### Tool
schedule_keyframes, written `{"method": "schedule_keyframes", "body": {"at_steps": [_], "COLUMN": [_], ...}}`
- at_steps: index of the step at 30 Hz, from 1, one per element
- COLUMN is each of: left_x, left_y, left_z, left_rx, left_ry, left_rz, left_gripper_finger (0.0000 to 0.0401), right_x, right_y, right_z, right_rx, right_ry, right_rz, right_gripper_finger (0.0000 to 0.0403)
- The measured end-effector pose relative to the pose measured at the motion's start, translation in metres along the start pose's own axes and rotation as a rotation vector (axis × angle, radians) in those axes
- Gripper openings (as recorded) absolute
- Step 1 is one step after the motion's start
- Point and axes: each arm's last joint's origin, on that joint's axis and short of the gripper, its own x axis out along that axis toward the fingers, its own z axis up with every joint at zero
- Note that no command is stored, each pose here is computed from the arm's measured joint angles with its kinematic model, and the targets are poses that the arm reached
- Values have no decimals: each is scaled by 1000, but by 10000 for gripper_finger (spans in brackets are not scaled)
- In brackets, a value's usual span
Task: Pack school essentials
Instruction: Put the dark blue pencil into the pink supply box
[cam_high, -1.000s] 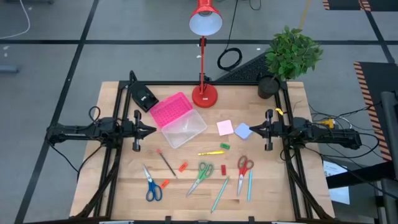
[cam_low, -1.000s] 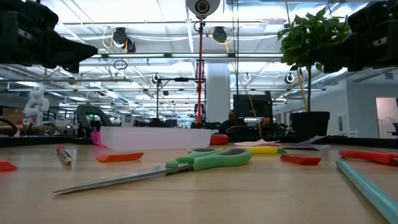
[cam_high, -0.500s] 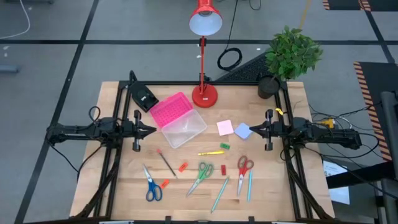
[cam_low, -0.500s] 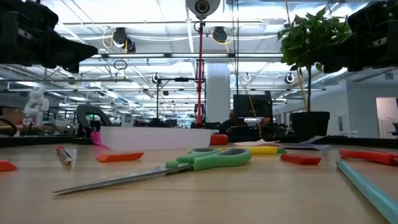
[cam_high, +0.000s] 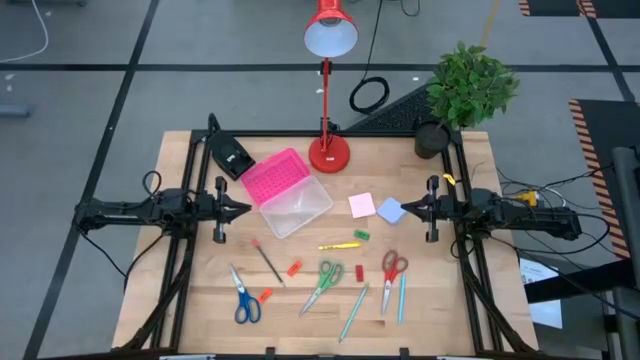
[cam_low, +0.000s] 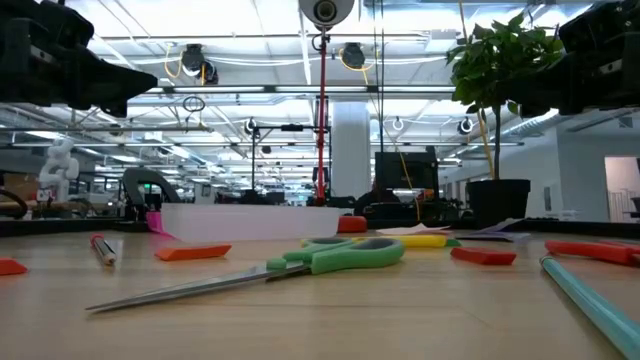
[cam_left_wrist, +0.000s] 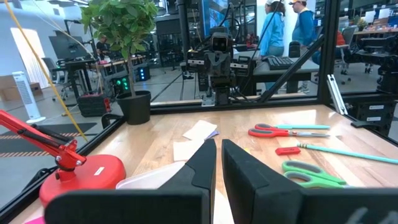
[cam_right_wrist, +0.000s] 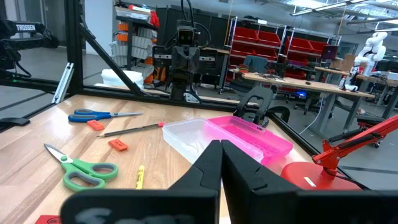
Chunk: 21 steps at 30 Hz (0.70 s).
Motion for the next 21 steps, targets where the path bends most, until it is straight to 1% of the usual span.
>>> {"method": "schedule_keyframes", "body": {"at_steps": [5,7,12,17,19,21], "left_x": [0,0,0,0,0,0], "left_y": [0,0,0,0,0,0], "left_z": [0,0,0,0,0,0], "left_rx": [-1,-19,-100,-288,-309,-294], "left_ry": [0,0,1,4,5,3], "left_rz": [0,0,0,0,1,0], "left_gripper_finger": [31,31,31,31,31,31], "right_x": [0,0,0,0,0,0], "right_y": [0,0,0,0,0,0], "right_z": [0,0,0,0,0,0], "right_rx": [0,0,0,0,0,0], "right_ry": [0,0,0,0,0,0], "right_rz": [0,0,0,0,0,0], "right_gripper_finger": [0,0,0,0,0,0]}}
